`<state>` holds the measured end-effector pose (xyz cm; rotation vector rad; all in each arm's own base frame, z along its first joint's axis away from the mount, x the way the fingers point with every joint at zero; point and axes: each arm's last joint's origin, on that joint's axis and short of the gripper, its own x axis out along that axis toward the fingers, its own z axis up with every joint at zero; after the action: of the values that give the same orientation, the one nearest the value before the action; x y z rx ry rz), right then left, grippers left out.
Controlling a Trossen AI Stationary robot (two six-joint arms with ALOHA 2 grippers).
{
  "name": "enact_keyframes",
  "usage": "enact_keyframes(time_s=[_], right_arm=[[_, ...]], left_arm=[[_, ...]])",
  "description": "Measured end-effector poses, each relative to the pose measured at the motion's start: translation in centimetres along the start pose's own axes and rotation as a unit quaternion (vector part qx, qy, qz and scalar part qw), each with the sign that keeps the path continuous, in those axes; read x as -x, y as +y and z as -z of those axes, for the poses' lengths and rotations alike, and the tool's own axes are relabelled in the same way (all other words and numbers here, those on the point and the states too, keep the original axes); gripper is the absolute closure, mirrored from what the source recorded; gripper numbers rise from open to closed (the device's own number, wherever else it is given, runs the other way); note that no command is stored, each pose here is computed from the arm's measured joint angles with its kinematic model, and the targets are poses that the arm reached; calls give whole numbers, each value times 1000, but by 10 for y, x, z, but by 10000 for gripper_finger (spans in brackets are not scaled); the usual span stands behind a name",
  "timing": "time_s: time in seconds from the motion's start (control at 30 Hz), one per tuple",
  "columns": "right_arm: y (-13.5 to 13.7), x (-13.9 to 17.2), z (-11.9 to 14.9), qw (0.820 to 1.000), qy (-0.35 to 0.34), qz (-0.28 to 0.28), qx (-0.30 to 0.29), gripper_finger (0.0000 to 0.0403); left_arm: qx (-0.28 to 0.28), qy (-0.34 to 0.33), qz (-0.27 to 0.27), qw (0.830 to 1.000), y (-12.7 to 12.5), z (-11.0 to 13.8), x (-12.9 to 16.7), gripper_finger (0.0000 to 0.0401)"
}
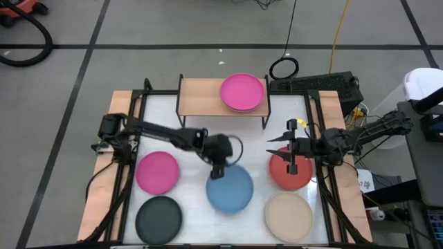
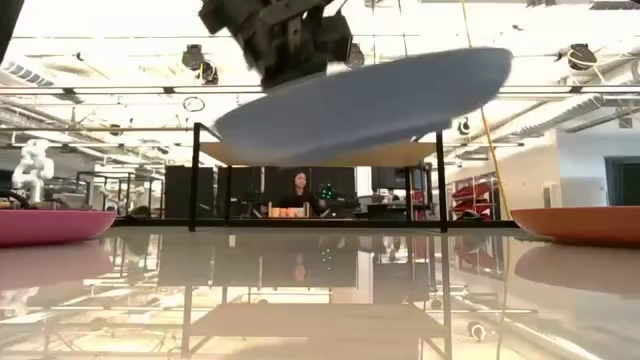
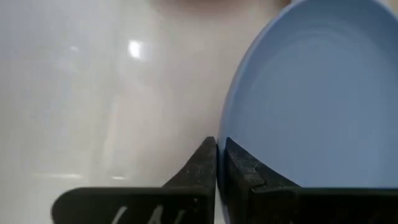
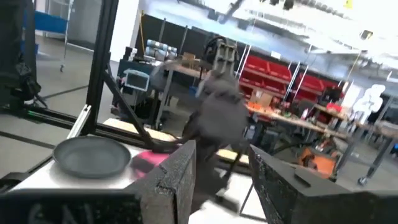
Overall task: Place and stack plates onto a shelf
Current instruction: Stack the blue plate on top of the pink plate
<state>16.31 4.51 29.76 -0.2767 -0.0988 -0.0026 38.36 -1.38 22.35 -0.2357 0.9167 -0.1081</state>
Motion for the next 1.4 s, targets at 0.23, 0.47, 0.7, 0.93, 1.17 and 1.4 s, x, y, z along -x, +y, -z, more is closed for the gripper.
enact_keyframes(time_s=[0.23,0.47,0.7,0.93,1.17,1.4], right_arm=[[-2,12,-9,999,-27,-4,29,271],[-3,12,-7,998,-16,9,68,271],[-6,12,-12,993,-26,47,101,271],[-9,11,-14,990,-38,62,125,271],[-11,11,-14,990,-38,68,118,271],[-11,11,-14,992,-40,68,103,271]], left_arm=[[-13,-106,-149,983,59,-66,109,392],[21,-229,-240,943,138,-97,189,392],[80,-252,-212,941,205,-96,201,392],[106,-229,-197,948,236,-91,182,392],[113,-222,-204,947,243,-88,182,372],[91,-217,-209,949,242,-88,182,327]])
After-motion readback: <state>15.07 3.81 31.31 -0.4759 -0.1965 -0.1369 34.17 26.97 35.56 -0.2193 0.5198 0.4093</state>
